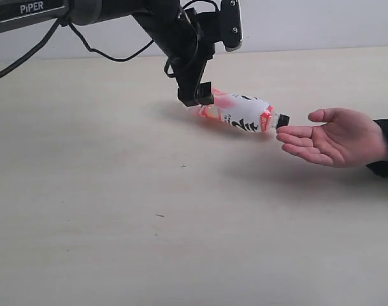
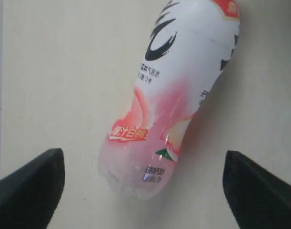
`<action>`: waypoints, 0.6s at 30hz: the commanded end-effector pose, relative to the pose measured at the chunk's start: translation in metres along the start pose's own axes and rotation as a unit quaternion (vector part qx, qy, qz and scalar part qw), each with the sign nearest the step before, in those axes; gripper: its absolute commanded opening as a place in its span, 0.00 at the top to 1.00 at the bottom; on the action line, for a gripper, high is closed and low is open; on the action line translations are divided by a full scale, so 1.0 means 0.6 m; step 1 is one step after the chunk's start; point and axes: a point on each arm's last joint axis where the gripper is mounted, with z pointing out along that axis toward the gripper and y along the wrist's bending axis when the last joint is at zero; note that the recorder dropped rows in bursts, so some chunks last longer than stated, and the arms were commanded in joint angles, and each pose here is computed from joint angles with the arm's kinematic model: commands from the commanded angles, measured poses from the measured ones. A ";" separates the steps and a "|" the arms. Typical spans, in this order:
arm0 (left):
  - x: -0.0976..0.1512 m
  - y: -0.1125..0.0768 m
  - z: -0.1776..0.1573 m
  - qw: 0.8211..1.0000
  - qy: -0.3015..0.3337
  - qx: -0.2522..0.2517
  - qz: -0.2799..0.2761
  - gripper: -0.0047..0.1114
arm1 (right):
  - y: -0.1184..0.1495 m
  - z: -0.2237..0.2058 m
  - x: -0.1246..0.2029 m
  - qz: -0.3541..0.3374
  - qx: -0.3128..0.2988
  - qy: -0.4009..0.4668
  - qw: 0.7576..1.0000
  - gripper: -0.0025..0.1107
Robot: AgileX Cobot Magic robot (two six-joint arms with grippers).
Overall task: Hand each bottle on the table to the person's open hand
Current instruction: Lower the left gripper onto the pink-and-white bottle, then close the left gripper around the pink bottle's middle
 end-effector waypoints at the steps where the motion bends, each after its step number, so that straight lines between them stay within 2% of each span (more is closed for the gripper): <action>1: -0.010 -0.024 0.004 0.998 0.046 0.030 0.004 0.24 | 0.000 0.000 0.001 -0.002 -0.002 -0.005 1.000 0.98; 5: -0.059 -0.045 0.008 0.994 0.083 -0.032 0.068 0.26 | 0.000 0.000 0.001 -0.002 -0.002 -0.005 1.000 0.98; 9: -0.090 -0.060 0.010 0.993 0.063 -0.044 0.093 0.26 | 0.000 0.000 0.001 -0.002 -0.002 -0.005 1.000 0.98; 12: -0.103 -0.065 0.022 0.990 0.043 -0.058 0.121 0.26 | 0.000 0.000 0.001 -0.002 -0.002 -0.005 1.000 0.98; 15: -0.103 -0.075 0.061 0.986 0.032 -0.063 0.150 0.26 | 0.000 0.000 0.001 -0.002 -0.002 -0.005 1.000 0.98; 18: -0.100 -0.080 0.083 0.986 0.026 -0.067 0.150 0.26 | 0.000 0.000 0.001 -0.002 -0.002 -0.005 1.000 0.98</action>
